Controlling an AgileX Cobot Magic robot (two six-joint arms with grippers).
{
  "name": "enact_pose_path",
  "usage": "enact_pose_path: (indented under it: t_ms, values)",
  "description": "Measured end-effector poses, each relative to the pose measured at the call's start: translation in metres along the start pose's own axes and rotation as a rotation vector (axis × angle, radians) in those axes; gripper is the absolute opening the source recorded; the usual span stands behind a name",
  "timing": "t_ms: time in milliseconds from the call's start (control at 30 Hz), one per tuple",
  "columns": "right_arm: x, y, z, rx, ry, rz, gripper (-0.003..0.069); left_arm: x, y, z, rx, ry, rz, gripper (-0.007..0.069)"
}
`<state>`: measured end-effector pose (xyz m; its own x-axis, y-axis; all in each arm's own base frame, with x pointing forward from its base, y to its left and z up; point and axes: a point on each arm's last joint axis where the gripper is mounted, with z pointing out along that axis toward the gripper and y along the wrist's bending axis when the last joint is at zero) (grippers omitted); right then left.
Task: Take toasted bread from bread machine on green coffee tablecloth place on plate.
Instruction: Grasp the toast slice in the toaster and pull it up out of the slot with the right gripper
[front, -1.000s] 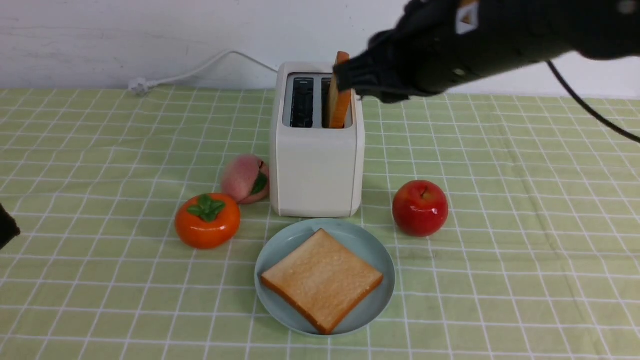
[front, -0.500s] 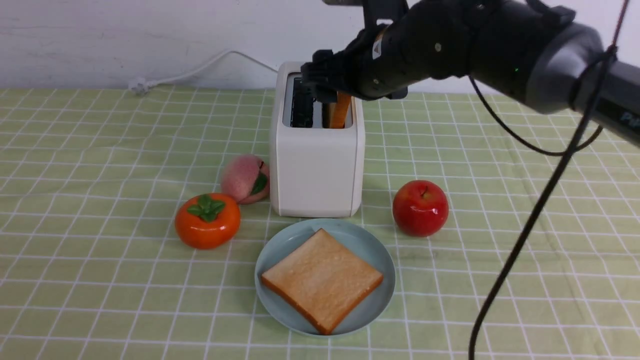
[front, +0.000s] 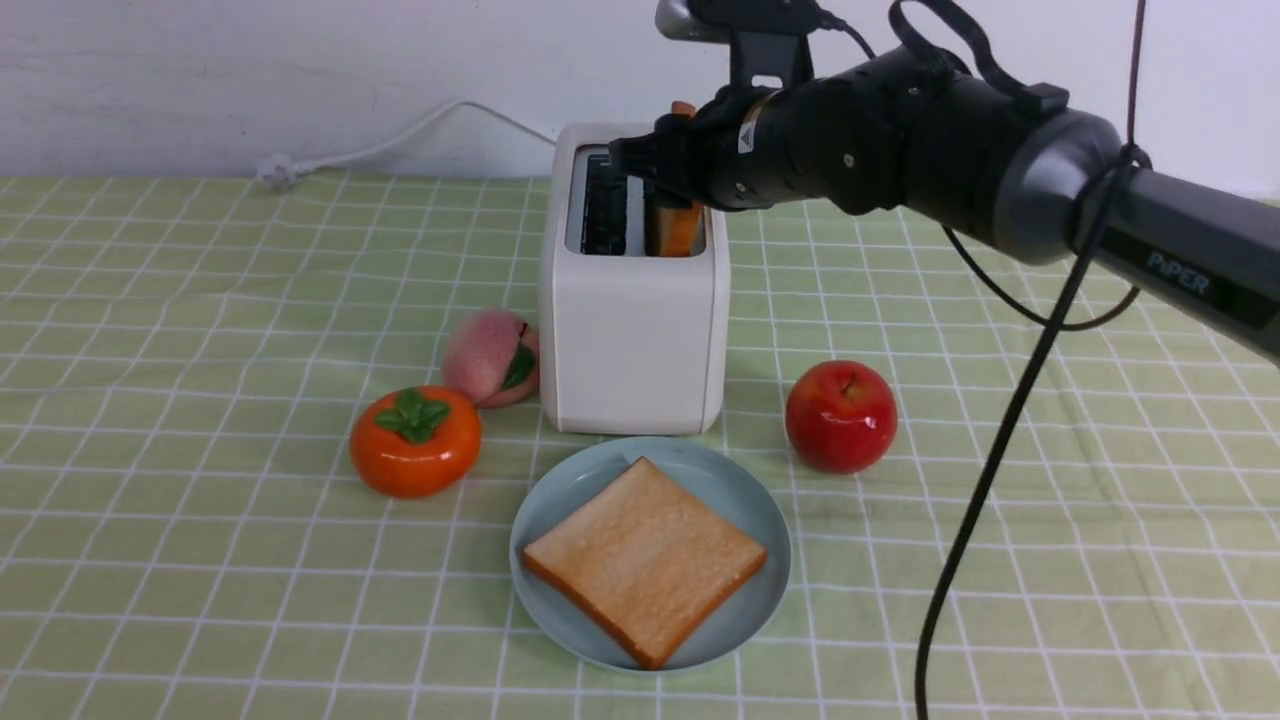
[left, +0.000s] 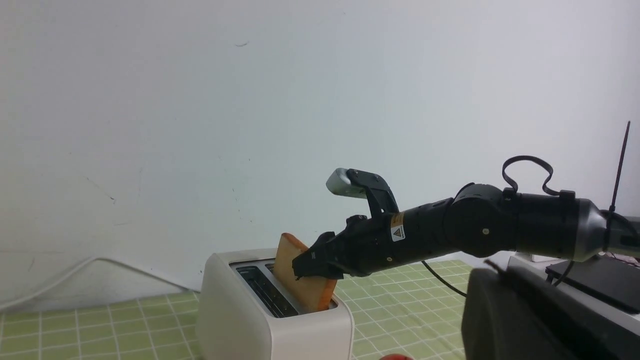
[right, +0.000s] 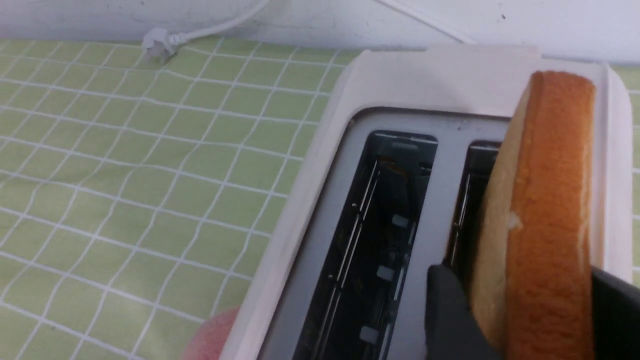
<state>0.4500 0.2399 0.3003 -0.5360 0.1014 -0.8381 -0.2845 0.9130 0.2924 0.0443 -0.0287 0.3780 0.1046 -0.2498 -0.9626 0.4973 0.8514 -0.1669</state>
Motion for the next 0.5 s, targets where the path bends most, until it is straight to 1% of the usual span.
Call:
enact_pose_path:
  t_ms: [33, 100, 200, 367, 500]
  values:
    - [0.000, 0.000, 0.000, -0.001, -0.001, 0.000, 0.0260, 0.000, 0.000, 0.000, 0.000, 0.000, 0.000, -0.0013]
    - [-0.001, -0.002, 0.000, 0.002, -0.007, -0.002, 0.0187, 0.000, 0.000, 0.000, 0.001, 0.002, -0.001, -0.0013]
    - [-0.002, -0.002, 0.000, 0.007, -0.012, -0.017, 0.0132, 0.000, 0.000, 0.000, 0.001, 0.003, -0.001, -0.0013]
    - [-0.003, -0.002, 0.000, 0.005, -0.028, -0.028, 0.0130, 0.000, 0.000, 0.000, 0.002, 0.004, -0.002, -0.0013]
    - [-0.013, 0.001, -0.008, -0.013, -0.071, -0.026, 0.0130, 0.000, 0.000, 0.000, 0.002, 0.004, -0.003, -0.0013]
